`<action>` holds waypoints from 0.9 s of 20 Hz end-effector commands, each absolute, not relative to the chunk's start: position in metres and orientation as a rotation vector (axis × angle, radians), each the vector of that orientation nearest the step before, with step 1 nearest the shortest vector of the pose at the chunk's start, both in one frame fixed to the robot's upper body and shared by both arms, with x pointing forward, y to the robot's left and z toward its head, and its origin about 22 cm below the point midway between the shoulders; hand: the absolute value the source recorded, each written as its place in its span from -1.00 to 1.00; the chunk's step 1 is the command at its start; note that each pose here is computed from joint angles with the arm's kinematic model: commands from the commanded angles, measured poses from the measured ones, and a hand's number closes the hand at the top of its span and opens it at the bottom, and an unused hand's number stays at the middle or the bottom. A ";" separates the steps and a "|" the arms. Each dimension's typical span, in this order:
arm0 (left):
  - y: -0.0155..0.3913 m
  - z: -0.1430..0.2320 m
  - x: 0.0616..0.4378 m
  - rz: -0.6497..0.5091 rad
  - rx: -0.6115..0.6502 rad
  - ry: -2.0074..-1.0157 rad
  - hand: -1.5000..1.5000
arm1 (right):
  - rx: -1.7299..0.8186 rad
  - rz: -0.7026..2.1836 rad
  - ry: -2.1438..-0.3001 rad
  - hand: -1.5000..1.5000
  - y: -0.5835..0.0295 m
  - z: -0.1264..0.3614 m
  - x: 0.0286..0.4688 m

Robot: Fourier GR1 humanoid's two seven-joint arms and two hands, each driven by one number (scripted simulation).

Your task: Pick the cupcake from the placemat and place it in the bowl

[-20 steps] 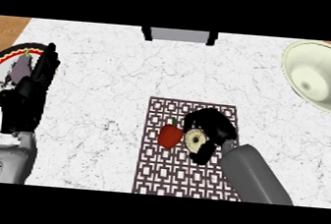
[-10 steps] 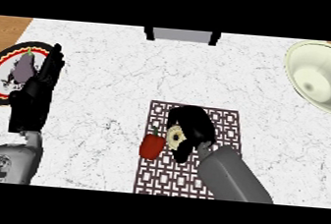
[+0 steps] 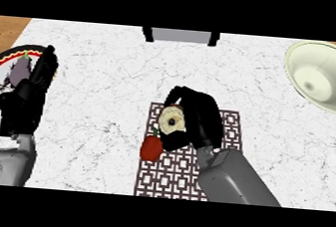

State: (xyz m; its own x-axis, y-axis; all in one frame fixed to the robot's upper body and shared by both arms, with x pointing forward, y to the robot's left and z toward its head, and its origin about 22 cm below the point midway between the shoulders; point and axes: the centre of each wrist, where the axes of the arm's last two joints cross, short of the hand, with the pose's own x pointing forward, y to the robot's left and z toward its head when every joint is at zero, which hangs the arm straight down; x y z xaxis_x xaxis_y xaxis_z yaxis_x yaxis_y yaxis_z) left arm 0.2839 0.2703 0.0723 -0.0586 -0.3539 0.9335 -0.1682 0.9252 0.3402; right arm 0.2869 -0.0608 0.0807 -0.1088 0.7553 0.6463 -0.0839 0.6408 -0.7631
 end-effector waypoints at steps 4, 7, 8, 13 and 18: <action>0.272 0.074 0.278 -0.140 0.416 -1.641 0.00 | -0.818 0.516 -1.527 1.00 -0.094 0.121 0.273; 0.279 0.080 0.297 -0.161 0.387 -1.631 0.00 | -0.879 0.449 -1.538 1.00 -0.125 0.129 0.297; 0.285 0.076 0.291 -0.142 0.403 -1.651 0.00 | -0.909 0.421 -1.525 1.00 -0.137 0.137 0.292; 0.268 0.079 0.283 -0.151 0.386 -1.647 0.00 | -0.925 0.304 -1.529 1.00 -0.198 0.138 0.325; 0.267 0.063 0.284 -0.167 0.392 -1.646 0.00 | -0.983 0.181 -1.561 1.00 -0.264 0.115 0.345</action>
State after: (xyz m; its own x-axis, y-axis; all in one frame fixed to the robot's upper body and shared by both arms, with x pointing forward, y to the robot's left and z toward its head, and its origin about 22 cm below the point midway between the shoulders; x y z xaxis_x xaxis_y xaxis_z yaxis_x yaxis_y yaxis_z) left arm 0.2863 0.2633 0.0766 -0.0712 -0.3472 0.9351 -0.1523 0.9303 0.3338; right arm 0.3381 -0.2161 0.1257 0.0760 0.6845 0.7250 0.4034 0.6439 -0.6502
